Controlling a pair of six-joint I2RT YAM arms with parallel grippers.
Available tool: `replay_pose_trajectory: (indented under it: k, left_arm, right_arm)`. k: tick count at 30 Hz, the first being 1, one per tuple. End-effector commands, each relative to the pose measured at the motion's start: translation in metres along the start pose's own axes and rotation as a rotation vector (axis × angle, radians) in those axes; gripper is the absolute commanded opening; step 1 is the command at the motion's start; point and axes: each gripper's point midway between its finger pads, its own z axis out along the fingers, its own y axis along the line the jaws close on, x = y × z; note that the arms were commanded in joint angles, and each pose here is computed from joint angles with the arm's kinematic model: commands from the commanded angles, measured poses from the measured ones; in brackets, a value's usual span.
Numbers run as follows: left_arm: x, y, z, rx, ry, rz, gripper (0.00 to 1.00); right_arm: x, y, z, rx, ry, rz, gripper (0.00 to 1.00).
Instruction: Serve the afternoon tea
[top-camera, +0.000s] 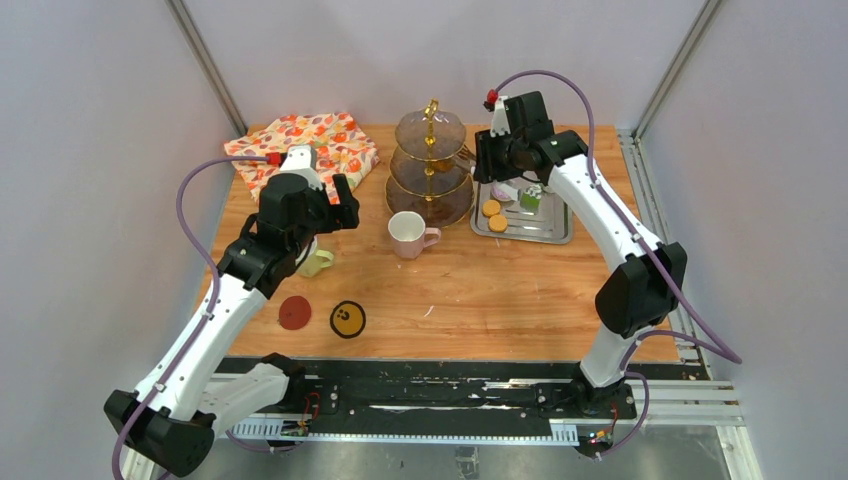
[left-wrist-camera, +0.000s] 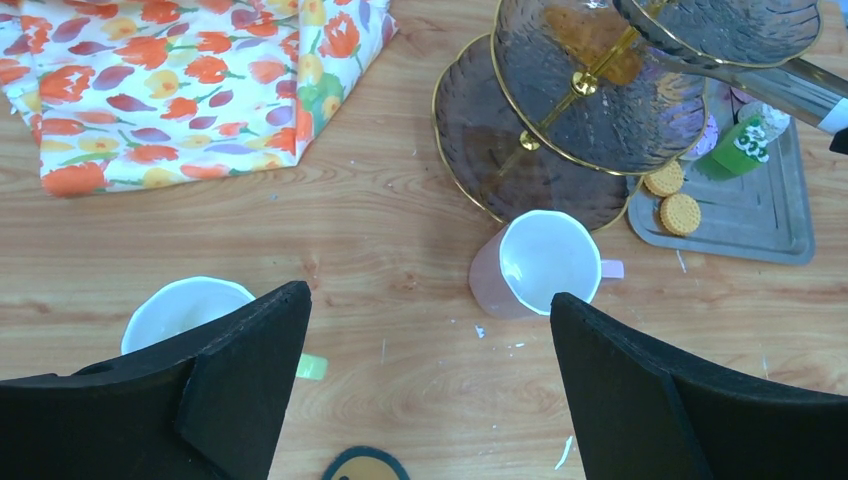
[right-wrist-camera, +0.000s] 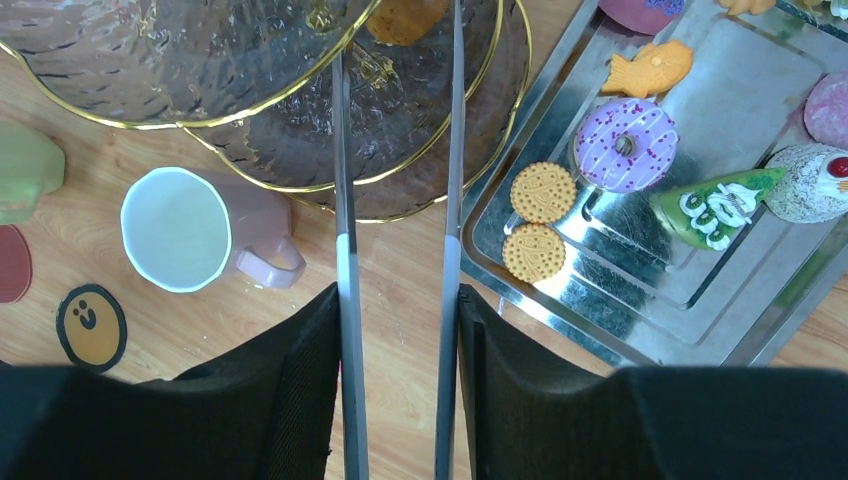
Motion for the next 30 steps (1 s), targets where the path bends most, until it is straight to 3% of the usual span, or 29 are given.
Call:
replay_pose_trajectory:
  k: [1,10,15,21,30]
  left_arm:
    - [-0.011,-0.002,-0.003,0.003,-0.032,0.002,0.95]
    - [-0.013,-0.007,-0.003,0.027,-0.035,0.01,0.95]
    - [-0.011,-0.011,-0.002,0.049,-0.026,0.006,0.95]
    - [-0.009,-0.007,-0.004,0.037,-0.023,0.019,0.95]
    - [-0.007,-0.015,0.002,0.065,-0.012,0.006,0.95]
  right_arm:
    - [-0.017,0.013,-0.006,-0.032,-0.061,-0.009,0.43]
    - [-0.015,-0.001,-0.043,0.066,-0.111,0.003,0.19]
    - [0.0,-0.023,-0.07,0.189,-0.135,0.01,0.01]
    - [0.045,-0.067,-0.1,0.322,-0.106,0.063,0.02]
    - [0.129,-0.092,-0.088,0.349,0.083,0.144,0.3]
